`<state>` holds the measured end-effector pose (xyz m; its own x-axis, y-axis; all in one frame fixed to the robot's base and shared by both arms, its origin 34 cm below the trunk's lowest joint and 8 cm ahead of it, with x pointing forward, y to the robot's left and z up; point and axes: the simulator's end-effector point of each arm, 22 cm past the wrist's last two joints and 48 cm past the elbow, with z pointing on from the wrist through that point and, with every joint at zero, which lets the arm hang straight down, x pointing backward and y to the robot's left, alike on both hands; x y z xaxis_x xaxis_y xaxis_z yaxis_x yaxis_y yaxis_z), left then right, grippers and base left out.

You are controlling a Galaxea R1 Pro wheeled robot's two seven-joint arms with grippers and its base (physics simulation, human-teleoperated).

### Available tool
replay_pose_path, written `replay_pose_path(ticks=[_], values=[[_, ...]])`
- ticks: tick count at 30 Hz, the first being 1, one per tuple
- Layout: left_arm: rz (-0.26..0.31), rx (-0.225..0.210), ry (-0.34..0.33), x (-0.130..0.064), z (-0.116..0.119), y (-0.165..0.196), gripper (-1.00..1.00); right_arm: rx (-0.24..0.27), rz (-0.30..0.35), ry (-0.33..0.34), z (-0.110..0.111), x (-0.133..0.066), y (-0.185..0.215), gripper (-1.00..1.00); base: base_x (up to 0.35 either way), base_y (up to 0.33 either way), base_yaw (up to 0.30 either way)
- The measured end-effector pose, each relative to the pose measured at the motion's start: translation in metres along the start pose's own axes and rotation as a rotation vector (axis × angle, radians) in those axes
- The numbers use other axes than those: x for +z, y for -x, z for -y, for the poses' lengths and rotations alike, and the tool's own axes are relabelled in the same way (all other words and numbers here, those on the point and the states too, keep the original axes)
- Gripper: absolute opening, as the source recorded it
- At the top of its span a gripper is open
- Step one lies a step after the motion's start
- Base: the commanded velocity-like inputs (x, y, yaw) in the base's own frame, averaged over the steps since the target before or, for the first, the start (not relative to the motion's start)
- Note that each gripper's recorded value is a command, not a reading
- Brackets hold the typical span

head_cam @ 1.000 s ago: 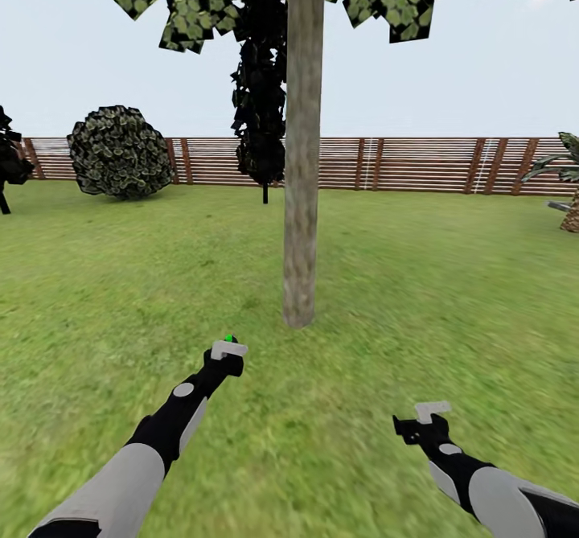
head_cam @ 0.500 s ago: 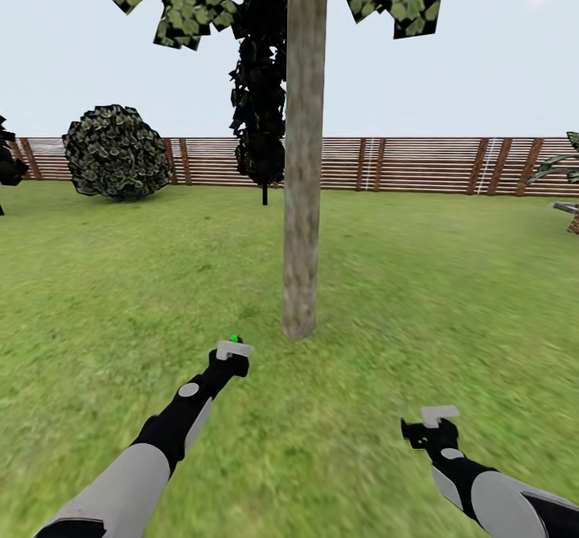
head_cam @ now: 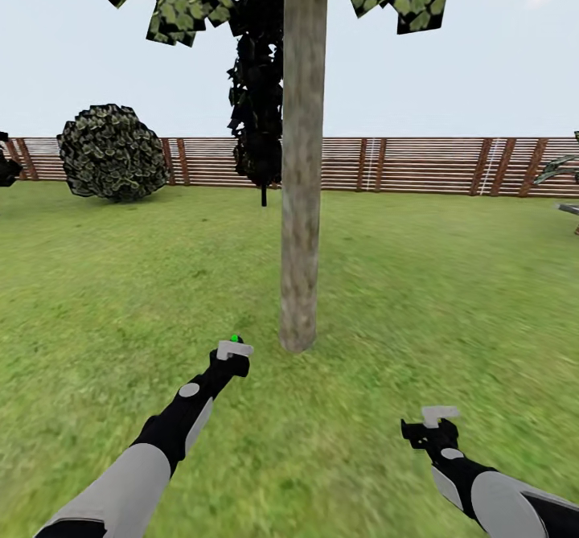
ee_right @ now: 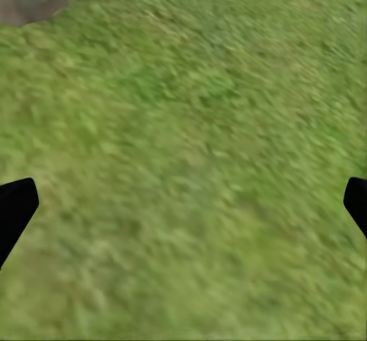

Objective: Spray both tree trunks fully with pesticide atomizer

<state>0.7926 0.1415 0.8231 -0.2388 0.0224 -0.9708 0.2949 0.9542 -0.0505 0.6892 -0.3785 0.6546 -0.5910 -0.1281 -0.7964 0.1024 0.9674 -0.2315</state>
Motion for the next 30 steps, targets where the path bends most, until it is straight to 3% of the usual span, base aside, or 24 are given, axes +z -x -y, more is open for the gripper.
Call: replay_pose_path(ticks=[8, 12, 15, 16, 20, 25, 30], values=[[0.0, 0.0, 0.0, 0.0, 0.0, 0.0, -1.0, 0.0, 0.0, 0.0, 0.0, 0.0, 0.0, 1.0, 0.344, -0.072, 0.0], [0.003, -0.008, -0.016, 0.002, 0.013, 0.001, -1.0, 0.0, 0.0, 0.0, 0.0, 0.0, 0.0, 1.0, 0.339, -0.076, 0.0], [0.003, -0.007, -0.063, 0.004, 0.035, 0.002, -1.0, 0.0, 0.0, 0.0, 0.0, 0.0, 0.0, 1.0, 0.242, -0.059, 0.0], [0.002, 0.001, -0.108, 0.004, 0.049, 0.002, -1.0, 0.0, 0.0, 0.0, 0.0, 0.0, 0.0, 1.0, 0.117, -0.027, 0.0], [-0.018, 0.005, -0.198, 0.0, 0.072, -0.01, -1.0, 0.0, 0.0, 0.0, 0.0, 0.0, 0.0, 1.0, 0.049, -0.011, 0.0], [0.061, 0.028, -0.244, -0.008, 0.084, -0.019, -1.0, 0.0, -0.001, 0.0, 0.0, 0.0, -0.001, 1.0, 0.011, -0.003, 0.0], [0.086, 0.034, -0.252, -0.011, 0.087, -0.021, -1.0, 0.0, -0.001, 0.0, 0.0, 0.0, -0.001, 1.0, 0.003, 0.0, 0.0]])
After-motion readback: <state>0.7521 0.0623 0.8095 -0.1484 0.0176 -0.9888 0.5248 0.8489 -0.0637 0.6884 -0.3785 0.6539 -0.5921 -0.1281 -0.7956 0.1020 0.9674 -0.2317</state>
